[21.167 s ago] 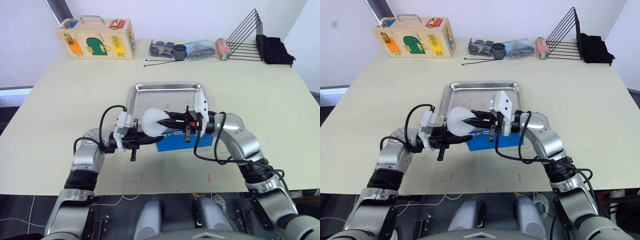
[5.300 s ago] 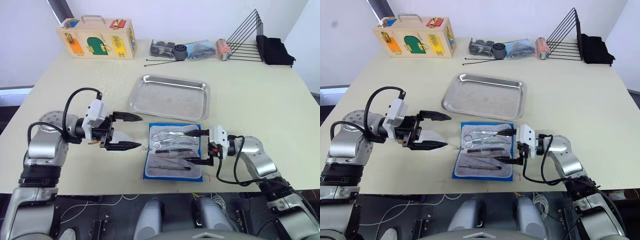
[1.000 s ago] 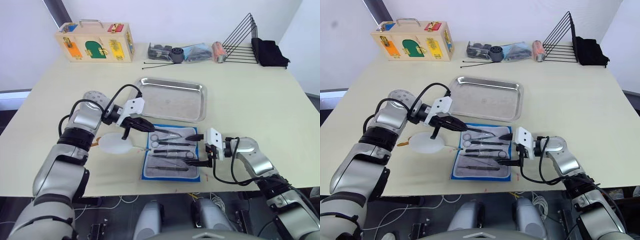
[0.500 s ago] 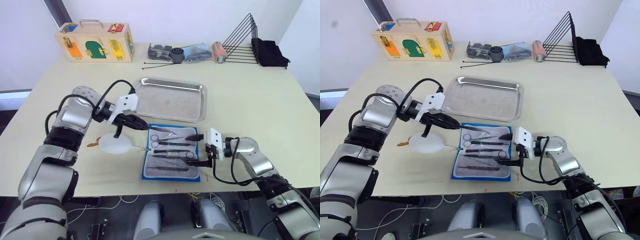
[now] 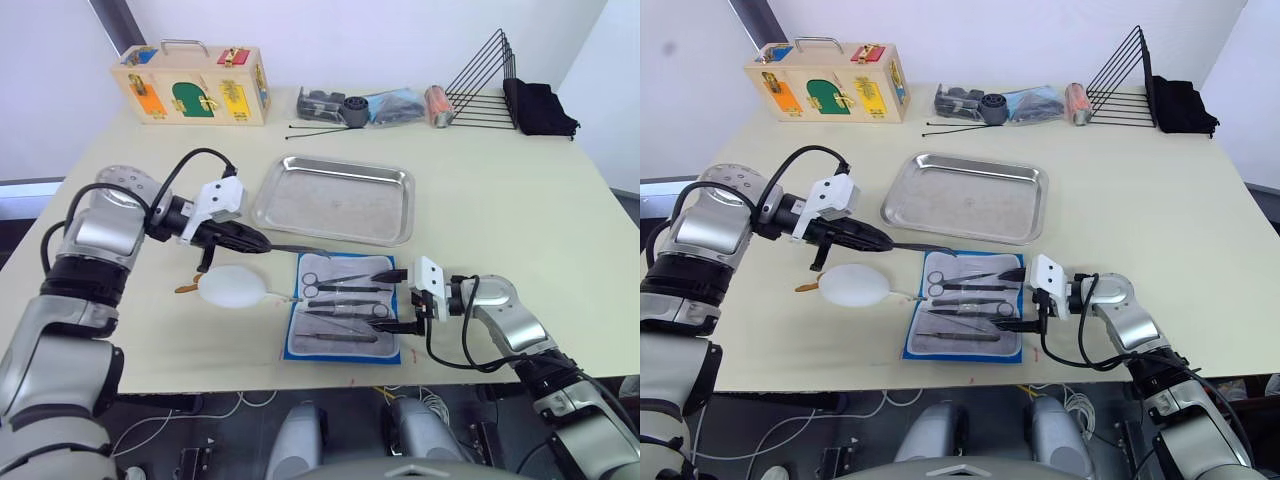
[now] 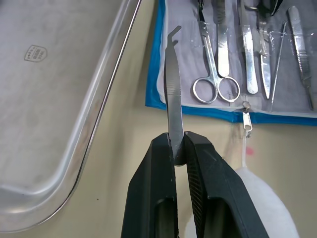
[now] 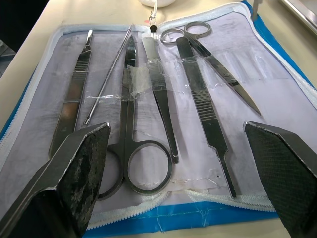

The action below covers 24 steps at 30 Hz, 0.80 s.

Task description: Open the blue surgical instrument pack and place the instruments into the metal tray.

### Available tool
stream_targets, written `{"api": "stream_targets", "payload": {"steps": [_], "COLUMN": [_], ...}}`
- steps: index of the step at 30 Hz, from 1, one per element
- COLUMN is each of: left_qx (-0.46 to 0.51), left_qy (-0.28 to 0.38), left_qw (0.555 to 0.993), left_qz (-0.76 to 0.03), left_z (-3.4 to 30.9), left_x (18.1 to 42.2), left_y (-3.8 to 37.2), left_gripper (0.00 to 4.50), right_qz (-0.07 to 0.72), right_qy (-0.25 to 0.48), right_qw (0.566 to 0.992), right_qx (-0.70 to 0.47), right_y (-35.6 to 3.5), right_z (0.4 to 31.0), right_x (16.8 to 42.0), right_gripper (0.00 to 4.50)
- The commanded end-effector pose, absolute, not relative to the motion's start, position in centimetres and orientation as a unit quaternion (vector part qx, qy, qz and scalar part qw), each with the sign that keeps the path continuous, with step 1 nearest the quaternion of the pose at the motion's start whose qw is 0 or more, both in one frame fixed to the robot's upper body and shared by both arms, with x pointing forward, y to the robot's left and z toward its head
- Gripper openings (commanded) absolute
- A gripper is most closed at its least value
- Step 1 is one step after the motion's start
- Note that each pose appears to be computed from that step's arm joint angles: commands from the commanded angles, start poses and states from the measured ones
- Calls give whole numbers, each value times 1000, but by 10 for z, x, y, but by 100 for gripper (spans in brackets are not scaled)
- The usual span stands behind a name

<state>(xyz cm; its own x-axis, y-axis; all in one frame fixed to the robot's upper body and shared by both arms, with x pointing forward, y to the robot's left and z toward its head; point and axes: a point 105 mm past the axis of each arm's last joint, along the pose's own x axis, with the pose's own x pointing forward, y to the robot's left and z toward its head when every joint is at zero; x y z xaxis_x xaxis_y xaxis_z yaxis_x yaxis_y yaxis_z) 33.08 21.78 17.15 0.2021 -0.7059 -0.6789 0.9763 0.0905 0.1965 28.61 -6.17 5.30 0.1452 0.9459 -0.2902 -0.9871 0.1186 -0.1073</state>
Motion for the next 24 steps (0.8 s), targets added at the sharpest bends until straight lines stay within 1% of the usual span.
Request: {"api": "stream_targets", "payload": {"steps": [1,5,6,9,13,16,19,22,24], "left_qx": [302,243,228,183,179,176,171,151,134], "left_qy": [193,149,132,87,61,61,55,85,93], "left_qw": [715,767,786,843,891,923,941,957,966], "left_qz": [-600,-574,-559,-498,-414,-336,-288,-231,-201], "left_z": [190,204,207,215,214,210,207,194,190], "left_x": [324,333,338,357,376,392,401,410,414], "left_y": [221,221,219,216,218,222,220,214,208], "left_gripper": [6,6,6,6,6,6,6,6,6], "right_qz": [635,635,635,636,635,636,636,636,635], "right_qy": [219,219,219,219,218,218,218,218,218], "right_qw": [728,728,727,727,728,727,727,727,728], "right_qx": [-141,-139,-138,-138,-138,-139,-139,-139,-140], "right_y": [-81,-80,-80,-80,-81,-81,-82,-83,-83], "right_z": [-12,-13,-13,-13,-13,-13,-13,-13,-12], "right_x": [264,262,262,262,262,261,261,261,262], "right_gripper": [450,450,450,450,450,450,450,450,450]}}
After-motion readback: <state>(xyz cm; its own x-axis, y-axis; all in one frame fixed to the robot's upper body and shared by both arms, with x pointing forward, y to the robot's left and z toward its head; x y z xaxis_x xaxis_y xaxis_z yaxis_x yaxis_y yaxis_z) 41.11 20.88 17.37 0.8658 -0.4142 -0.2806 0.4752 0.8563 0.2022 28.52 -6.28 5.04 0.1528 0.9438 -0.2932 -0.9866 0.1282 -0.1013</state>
